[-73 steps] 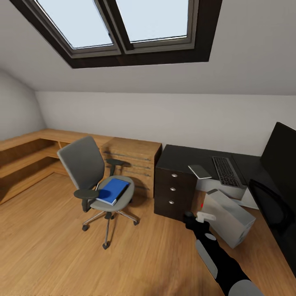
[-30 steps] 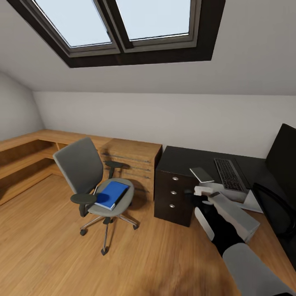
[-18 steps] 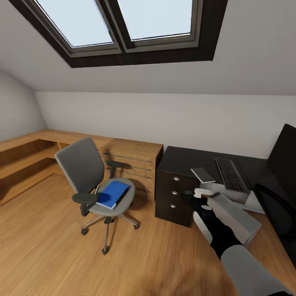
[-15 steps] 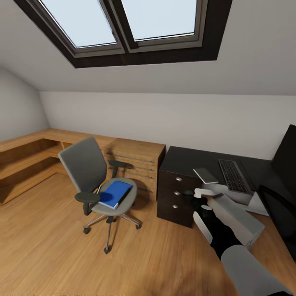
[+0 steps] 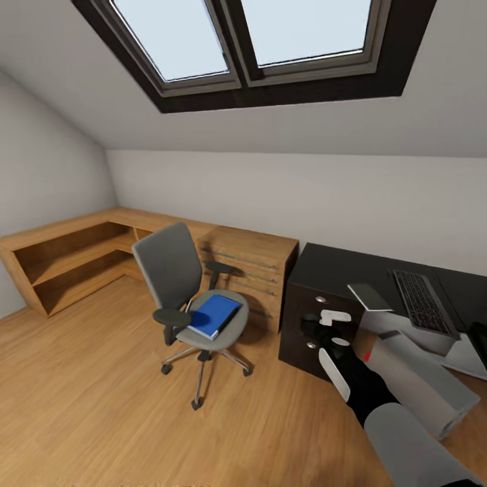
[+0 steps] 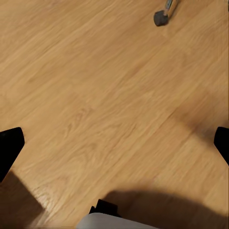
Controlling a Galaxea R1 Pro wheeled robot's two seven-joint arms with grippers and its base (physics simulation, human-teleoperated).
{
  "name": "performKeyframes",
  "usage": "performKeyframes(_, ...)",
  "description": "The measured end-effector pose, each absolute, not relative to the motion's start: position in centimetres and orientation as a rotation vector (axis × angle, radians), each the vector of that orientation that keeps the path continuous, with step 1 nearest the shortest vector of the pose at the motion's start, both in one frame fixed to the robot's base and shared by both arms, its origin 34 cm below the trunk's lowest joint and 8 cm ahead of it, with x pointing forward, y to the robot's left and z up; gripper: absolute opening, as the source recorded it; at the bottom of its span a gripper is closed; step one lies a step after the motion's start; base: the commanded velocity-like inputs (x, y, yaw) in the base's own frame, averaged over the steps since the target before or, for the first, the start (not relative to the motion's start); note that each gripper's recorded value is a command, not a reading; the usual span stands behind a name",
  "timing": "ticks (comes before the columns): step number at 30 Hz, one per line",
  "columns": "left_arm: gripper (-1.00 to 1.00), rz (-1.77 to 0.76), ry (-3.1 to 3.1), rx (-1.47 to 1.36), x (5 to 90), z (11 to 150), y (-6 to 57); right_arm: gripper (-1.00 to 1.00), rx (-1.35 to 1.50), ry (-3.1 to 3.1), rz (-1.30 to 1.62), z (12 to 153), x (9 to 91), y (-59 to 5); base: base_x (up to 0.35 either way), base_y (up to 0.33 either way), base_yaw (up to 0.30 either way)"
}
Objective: In the bedroom, organize the workspace by keeping the computer under the desk, ensuring the monitor is on the desk, placing the keyboard on the desk next to the monitor, placing the mouse on the desk next to the keyboard, moving the folder from the swivel chair onto the desk next to the mouse, stacking the notebook on top of the folder with the pen on top of the notebook, and positioning the swivel chair next to the desk.
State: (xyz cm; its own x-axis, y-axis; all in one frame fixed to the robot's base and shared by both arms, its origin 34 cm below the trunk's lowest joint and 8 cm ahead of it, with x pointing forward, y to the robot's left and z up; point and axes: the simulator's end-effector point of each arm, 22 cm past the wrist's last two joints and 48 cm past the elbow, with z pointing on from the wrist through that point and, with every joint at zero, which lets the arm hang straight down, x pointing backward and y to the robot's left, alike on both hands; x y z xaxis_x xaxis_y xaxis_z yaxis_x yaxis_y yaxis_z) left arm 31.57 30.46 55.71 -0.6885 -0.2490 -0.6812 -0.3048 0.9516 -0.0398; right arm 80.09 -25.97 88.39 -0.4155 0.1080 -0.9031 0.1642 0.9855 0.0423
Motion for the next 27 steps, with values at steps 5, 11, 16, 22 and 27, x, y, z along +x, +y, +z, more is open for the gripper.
performKeyframes(5, 1.0, 0.099, 2.362, -0.388, 31.5, 55.7, 30.5, -1.0, 0.192, 2.004, -0.063, 88.3, 80.0, -26.1, 0.211, 0.0, 0.204)
performKeyframes(11, 1.0, 0.098, 2.363, -0.388, 31.5, 55.7, 30.5, -1.0, 0.202, 1.955, -0.083, 88.7, 80.0, -27.5, 0.317, 0.0, 0.038)
performKeyframes(16, 1.0, 0.099, 2.363, -0.388, 31.5, 55.7, 30.5, -1.0, 0.205, 1.933, -0.107, 88.7, 79.8, -28.9, 0.334, 0.0, 0.004)
performKeyframes(22, 1.0, 0.098, 2.364, -0.389, 31.5, 55.7, 30.5, -1.0, 0.206, 1.929, -0.139, 88.7, 79.7, -30.8, 0.336, -0.001, 0.0)
performKeyframes(27, 1.0, 0.098, 2.365, -0.389, 31.5, 55.7, 30.4, -1.0, 0.211, 1.933, -0.148, 88.6, 79.6, -31.3, 0.305, -0.131, 0.0)
